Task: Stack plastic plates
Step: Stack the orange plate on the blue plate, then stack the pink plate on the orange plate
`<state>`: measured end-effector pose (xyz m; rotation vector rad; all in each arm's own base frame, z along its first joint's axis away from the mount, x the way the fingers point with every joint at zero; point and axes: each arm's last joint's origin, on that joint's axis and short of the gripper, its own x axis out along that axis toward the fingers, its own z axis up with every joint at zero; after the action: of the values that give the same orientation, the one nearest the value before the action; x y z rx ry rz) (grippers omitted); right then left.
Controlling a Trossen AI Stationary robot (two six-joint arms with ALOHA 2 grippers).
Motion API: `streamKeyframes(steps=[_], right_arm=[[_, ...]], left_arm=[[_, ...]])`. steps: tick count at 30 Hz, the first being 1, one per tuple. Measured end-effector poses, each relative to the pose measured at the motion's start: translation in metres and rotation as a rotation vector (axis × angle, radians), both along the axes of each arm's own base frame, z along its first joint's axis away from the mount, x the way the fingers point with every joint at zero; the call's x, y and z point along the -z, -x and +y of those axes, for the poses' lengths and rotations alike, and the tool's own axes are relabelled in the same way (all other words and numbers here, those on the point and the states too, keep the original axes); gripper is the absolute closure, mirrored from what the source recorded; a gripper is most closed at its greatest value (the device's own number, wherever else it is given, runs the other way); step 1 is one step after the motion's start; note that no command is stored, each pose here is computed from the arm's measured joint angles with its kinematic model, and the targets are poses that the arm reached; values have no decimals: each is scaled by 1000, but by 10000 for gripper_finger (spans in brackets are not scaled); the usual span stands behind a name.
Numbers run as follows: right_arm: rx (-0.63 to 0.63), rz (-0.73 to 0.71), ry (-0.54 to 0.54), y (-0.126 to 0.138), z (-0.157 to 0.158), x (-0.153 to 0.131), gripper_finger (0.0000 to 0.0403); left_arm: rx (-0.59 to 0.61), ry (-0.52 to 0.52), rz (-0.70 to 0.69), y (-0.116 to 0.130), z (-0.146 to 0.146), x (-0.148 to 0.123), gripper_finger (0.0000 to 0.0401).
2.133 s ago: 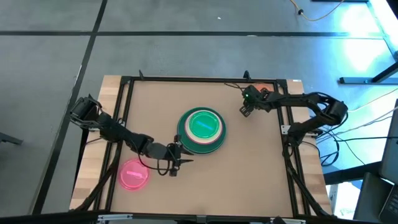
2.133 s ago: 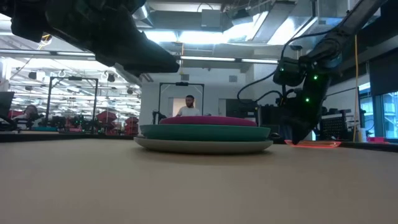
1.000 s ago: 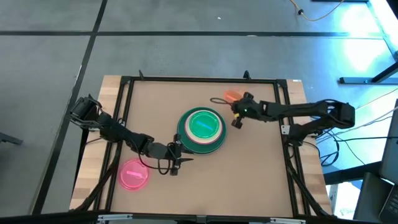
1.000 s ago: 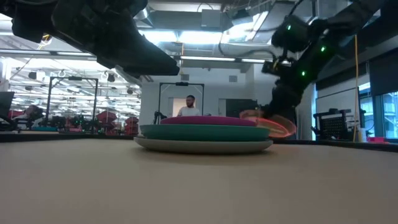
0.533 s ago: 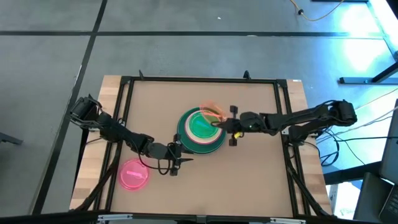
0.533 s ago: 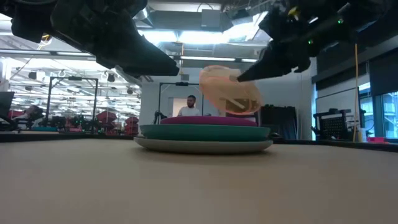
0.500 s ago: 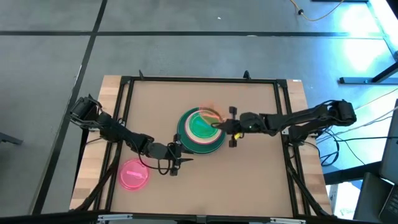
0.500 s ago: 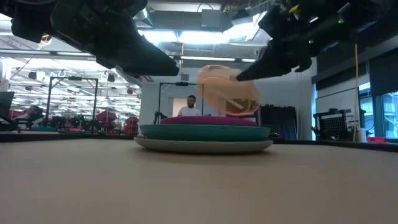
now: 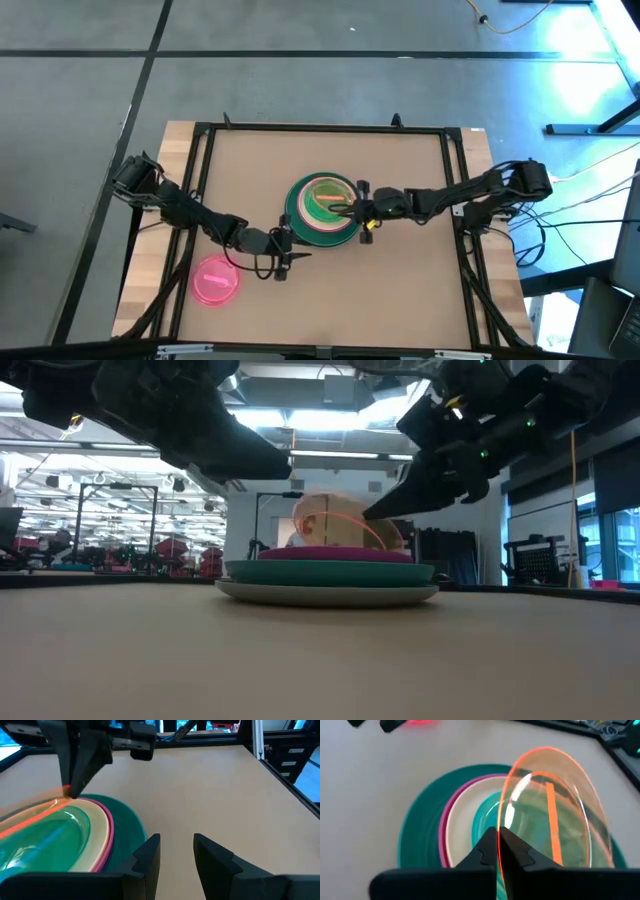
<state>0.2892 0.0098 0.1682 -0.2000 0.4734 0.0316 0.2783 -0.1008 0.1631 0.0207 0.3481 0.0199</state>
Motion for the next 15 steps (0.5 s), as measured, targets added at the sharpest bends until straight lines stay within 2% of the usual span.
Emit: streamKeyframes(steps=[3,8,11,15], right_arm=[[18,18,-19,-1,0,5,372],[-5,24,-36,-1,1,6,294],[-10,17,-40,-1,1,5,254],[-12,22,-38,-1,1,5,221]], left_arm=[[1,-1,1,0,0,0,290],[1,1,50,5,-1,-2,290],[-25,30,162,10,-4,-11,290],[-92,72,381,20,-8,-30,290]])
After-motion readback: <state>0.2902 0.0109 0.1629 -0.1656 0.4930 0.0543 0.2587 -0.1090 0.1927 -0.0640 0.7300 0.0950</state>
